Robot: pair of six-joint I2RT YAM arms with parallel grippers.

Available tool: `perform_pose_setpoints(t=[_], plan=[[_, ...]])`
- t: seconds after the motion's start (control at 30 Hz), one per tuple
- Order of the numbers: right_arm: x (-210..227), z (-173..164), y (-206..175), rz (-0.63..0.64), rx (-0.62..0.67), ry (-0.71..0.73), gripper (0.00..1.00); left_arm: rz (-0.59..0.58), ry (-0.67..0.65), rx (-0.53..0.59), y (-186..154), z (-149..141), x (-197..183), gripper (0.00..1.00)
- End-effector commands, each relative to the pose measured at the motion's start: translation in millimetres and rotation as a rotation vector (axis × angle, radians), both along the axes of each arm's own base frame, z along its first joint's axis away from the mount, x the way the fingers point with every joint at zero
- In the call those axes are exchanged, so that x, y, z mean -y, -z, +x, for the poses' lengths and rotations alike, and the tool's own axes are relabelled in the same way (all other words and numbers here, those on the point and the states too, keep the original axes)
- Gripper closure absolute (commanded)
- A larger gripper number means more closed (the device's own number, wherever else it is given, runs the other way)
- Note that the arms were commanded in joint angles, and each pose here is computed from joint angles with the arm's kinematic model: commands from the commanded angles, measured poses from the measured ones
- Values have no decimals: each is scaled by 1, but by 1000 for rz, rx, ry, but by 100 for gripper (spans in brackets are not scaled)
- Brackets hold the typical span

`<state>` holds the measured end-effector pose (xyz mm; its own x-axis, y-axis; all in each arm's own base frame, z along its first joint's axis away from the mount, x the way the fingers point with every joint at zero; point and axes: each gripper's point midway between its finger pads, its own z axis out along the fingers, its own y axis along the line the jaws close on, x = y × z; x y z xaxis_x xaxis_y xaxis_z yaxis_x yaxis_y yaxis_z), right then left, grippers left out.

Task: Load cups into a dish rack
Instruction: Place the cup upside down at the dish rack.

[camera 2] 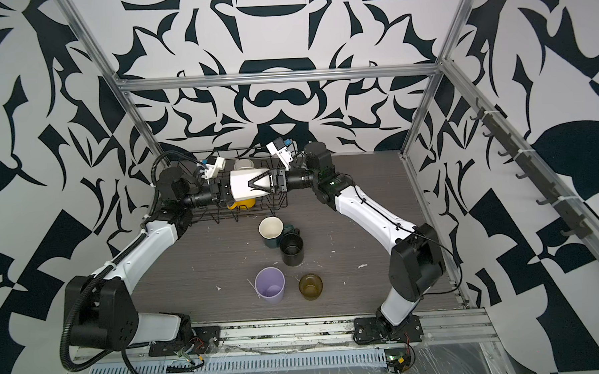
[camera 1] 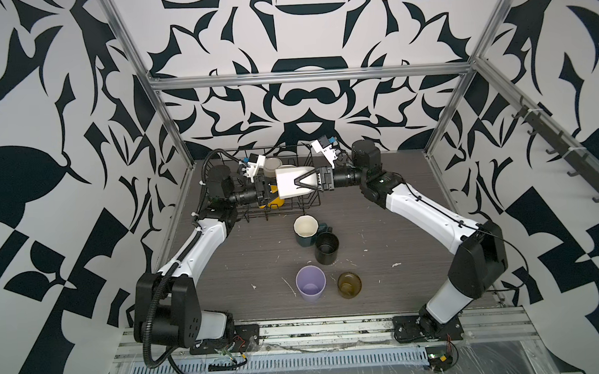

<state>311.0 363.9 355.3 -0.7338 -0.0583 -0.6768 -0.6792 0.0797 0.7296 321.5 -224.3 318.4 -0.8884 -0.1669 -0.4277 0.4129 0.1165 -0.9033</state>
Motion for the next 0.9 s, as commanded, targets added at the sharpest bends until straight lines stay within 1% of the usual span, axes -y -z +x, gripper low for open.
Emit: perform_pose_setpoints(t=[0.0, 0.07, 0.13, 0.5, 0.57, 0.67, 0.87], plan=[[-4, 5, -18, -7, 117, 82, 97, -24, -7, 76, -30, 1, 5, 100], [-3, 6, -18, -11, 116, 90, 99, -23, -9, 71, -29, 2, 5, 100], [-3, 6, -19, -11, 114, 94, 100, -23, -11, 73, -30, 2, 5, 96], [0, 5, -30, 6, 130, 111, 100, -18, -27, 56, -26, 7, 5, 85], [2, 5, -33, 9, 133, 115, 100, -17, -31, 56, -26, 8, 5, 79], [5, 5, -36, 11, 137, 128, 100, -7, -37, 49, -25, 9, 4, 64], [15, 9, -40, 12, 142, 157, 100, 5, -52, 48, -23, 11, 4, 50]])
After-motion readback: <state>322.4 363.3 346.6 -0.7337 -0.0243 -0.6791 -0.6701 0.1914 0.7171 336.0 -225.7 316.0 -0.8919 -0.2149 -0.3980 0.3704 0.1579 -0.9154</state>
